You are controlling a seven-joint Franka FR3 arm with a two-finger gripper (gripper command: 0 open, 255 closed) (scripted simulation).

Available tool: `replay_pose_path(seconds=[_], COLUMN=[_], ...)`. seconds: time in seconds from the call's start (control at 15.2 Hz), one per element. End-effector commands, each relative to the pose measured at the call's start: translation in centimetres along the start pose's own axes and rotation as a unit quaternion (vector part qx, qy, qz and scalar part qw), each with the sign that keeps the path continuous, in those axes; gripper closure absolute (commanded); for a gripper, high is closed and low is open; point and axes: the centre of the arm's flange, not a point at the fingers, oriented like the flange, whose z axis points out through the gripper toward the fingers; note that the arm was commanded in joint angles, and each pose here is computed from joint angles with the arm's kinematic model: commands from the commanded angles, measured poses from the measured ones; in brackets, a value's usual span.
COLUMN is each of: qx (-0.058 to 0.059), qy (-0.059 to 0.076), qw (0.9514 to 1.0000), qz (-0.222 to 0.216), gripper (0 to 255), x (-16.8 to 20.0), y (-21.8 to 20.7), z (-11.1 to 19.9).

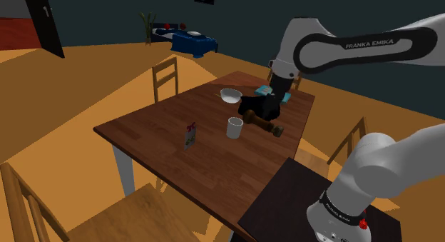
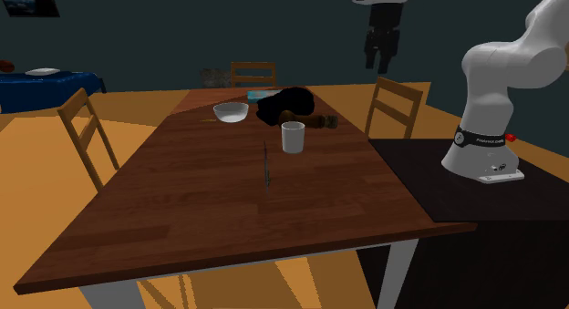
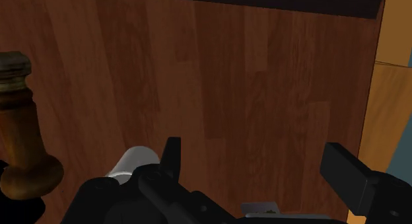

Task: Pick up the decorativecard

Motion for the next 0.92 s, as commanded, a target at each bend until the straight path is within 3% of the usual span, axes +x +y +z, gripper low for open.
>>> replay_pose_path(seconds=[0.0, 0.4, 0.86], qx=[0.007, 0.028, 0.052], qy=[0.015, 0.055, 0.101], qw=[0.9998, 0.9974, 0.9911], qz=[-0.009, -0.037, -0.070], gripper=[0, 0, 0], x=[1.5, 6.1, 12.0], y=[0.0, -0.1, -0.9], z=[2.0, 7.5, 13.3])
